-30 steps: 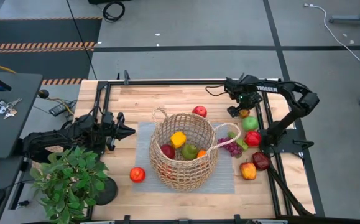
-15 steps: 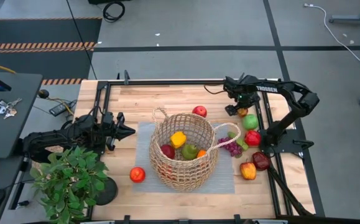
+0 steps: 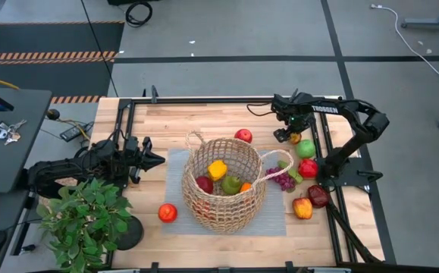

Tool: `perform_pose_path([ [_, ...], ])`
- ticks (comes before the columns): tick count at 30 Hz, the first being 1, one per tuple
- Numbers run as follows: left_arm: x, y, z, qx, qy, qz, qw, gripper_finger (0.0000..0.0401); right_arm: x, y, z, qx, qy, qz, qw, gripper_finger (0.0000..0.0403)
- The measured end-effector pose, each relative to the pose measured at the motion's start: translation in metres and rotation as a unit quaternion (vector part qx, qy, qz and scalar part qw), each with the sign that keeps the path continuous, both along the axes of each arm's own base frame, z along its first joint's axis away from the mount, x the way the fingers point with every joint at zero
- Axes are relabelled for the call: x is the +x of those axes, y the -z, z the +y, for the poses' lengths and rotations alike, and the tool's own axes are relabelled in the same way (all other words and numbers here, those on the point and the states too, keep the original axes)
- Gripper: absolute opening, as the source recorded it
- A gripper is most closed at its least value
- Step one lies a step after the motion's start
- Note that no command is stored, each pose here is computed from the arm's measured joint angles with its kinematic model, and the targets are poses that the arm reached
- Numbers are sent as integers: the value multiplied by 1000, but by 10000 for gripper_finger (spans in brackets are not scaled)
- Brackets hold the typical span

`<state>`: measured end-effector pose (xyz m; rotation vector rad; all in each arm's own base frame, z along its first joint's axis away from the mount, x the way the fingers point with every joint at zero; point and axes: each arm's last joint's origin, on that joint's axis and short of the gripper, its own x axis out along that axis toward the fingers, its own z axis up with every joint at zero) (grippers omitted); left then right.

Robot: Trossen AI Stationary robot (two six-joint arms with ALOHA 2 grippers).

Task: Build produce basket
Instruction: Put the red apple into the brown basket

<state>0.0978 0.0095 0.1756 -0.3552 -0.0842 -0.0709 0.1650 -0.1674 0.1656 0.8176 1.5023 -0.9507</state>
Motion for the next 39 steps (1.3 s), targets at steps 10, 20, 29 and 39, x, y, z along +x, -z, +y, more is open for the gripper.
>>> perform_pose_path([
  [10,0,0,0,0,0,0,1000,29,3,-3,6,8,-13,9,1000,272],
  [20,0,0,0,0,0,0,1000,33,15,-71,24,-54,-35,-96,993,272],
  [29,0,0,0,0,0,0,1000,32,26,-147,66,-144,-88,-330,929,273],
  [39,0,0,0,0,0,0,1000,31,43,-208,121,-196,-209,-586,758,273],
])
